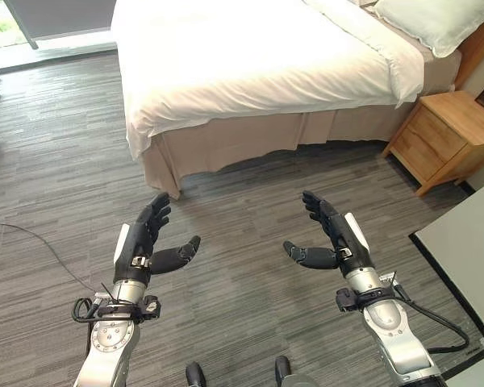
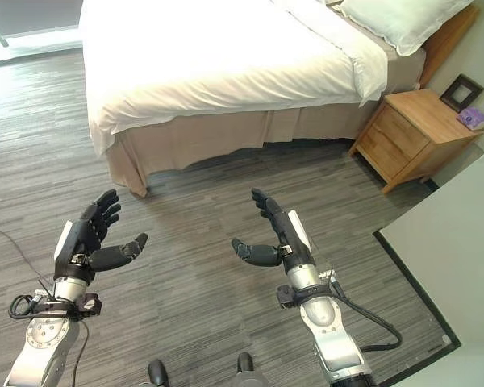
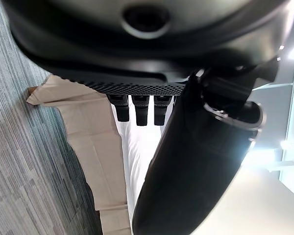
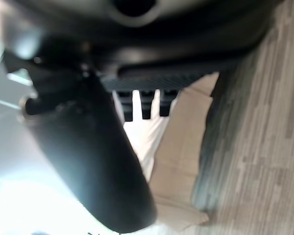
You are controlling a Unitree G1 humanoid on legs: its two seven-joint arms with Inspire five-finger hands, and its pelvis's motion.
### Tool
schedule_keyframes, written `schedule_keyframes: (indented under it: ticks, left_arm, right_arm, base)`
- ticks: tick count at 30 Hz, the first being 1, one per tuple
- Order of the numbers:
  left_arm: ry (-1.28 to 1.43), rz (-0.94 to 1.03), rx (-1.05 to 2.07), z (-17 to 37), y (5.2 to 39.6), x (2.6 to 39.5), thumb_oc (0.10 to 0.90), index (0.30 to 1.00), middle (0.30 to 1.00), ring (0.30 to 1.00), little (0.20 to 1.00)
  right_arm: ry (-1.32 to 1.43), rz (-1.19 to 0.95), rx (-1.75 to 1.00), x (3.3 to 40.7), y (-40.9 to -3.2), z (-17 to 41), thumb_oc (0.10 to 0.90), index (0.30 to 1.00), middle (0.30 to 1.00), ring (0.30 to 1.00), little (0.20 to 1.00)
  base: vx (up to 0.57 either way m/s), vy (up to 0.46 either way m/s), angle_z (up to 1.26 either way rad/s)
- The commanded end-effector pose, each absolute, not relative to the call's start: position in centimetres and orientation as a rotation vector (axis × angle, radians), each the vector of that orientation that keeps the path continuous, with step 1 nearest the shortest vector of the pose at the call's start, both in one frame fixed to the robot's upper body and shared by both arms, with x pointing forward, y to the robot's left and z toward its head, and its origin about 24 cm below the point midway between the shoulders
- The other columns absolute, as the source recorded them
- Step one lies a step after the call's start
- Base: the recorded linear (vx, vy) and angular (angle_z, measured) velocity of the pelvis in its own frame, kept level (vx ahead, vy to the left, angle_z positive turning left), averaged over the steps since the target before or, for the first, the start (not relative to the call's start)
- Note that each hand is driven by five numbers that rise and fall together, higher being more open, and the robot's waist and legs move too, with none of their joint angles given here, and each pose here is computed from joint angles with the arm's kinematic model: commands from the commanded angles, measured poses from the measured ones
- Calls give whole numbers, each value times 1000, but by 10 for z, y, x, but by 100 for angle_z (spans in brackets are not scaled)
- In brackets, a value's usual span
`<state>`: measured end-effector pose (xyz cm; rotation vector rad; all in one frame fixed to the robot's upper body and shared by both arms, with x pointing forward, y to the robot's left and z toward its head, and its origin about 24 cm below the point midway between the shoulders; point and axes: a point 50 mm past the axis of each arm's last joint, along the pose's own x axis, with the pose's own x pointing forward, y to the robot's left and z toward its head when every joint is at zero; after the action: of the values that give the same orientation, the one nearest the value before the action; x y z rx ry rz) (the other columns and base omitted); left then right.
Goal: Pick up bed clothes into laundry basket.
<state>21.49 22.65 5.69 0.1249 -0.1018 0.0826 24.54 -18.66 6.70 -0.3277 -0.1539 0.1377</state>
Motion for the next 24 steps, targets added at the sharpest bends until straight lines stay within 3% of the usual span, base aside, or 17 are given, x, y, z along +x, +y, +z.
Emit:
schedule_keyframes:
  ticks: [1, 24]
  left_arm:
    - [-349, 96, 198, 106, 235, 225, 800, 900, 900, 900, 900]
    - [-259, 113, 224, 88, 242, 217, 800, 900, 900, 900, 900]
  right_arm:
    - [-459, 142, -233, 250, -175, 124, 800, 900, 900, 900, 900]
    - [-393, 136, -187, 244, -177, 109, 800, 900, 900, 900, 900]
  base:
    - [0, 0, 0]
    - [0, 0, 0]
